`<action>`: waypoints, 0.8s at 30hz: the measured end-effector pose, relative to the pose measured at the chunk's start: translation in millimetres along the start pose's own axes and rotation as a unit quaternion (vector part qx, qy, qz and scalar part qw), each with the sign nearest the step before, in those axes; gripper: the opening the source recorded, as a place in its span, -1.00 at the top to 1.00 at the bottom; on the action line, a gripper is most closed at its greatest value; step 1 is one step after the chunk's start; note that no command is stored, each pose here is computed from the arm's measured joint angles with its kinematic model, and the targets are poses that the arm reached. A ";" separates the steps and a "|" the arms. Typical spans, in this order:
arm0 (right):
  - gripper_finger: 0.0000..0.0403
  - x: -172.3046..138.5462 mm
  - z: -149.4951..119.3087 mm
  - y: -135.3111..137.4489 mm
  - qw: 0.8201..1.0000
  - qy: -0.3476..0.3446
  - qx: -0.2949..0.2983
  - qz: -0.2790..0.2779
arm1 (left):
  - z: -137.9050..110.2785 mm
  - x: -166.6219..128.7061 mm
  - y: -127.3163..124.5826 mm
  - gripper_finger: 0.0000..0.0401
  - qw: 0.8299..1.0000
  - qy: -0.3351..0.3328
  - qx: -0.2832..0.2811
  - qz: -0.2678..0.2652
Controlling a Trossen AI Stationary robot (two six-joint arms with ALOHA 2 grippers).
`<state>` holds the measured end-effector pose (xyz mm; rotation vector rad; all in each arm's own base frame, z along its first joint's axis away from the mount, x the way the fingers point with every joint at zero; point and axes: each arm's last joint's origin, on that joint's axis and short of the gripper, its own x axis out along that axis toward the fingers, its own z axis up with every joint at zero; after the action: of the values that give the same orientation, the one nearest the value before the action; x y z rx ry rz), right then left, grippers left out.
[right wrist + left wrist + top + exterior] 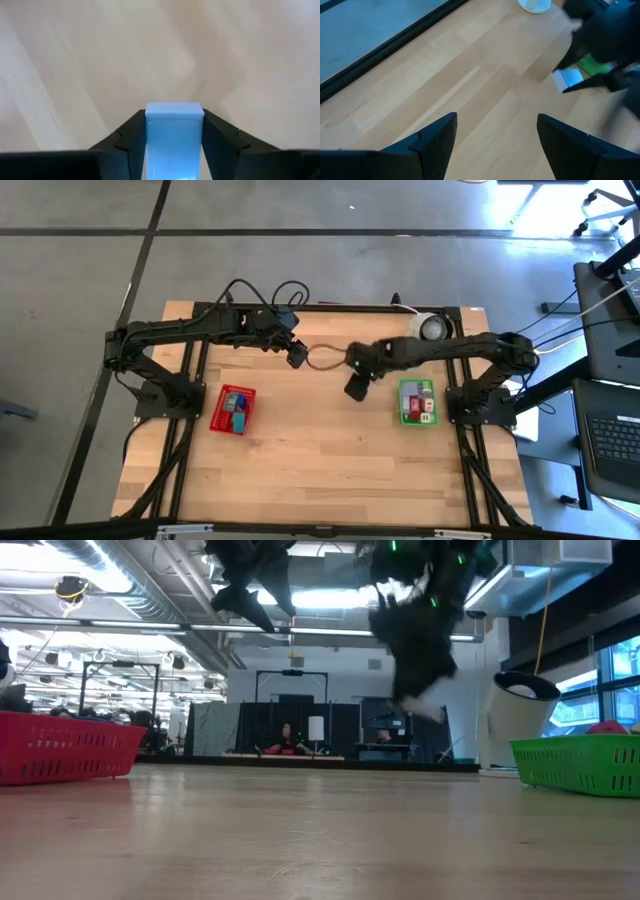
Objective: Pick & Place Office items
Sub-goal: Put the white digital timer into the orange basket
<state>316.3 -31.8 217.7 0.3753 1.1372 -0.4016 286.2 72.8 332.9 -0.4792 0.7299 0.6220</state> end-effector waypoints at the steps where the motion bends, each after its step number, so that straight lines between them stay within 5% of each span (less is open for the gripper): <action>1: 0.24 -8.9 7.0 0.3 1.000 -0.020 -0.002 0.000 | 0.0 0.0 0.0 -0.35 1.000 0.000 0.000 0.000; 10: 0.24 -98.4 54.6 0.4 0.975 -0.220 -0.008 -0.013 | -0.7 0.0 0.7 -0.35 1.000 0.002 0.001 0.006; 17: 0.24 -157.0 71.2 2.2 0.914 -0.404 -0.018 0.025 | 0.9 -1.6 0.7 -0.35 0.999 -0.022 0.029 0.033; 24: 0.24 -179.7 80.7 4.1 0.864 -0.502 -0.023 0.038 | 13.6 -11.5 -13.2 -0.35 0.979 -0.147 0.107 0.088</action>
<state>316.7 -46.2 414.2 0.1202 0.1046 -0.4177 294.6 67.4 352.7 -0.1181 0.5517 0.7517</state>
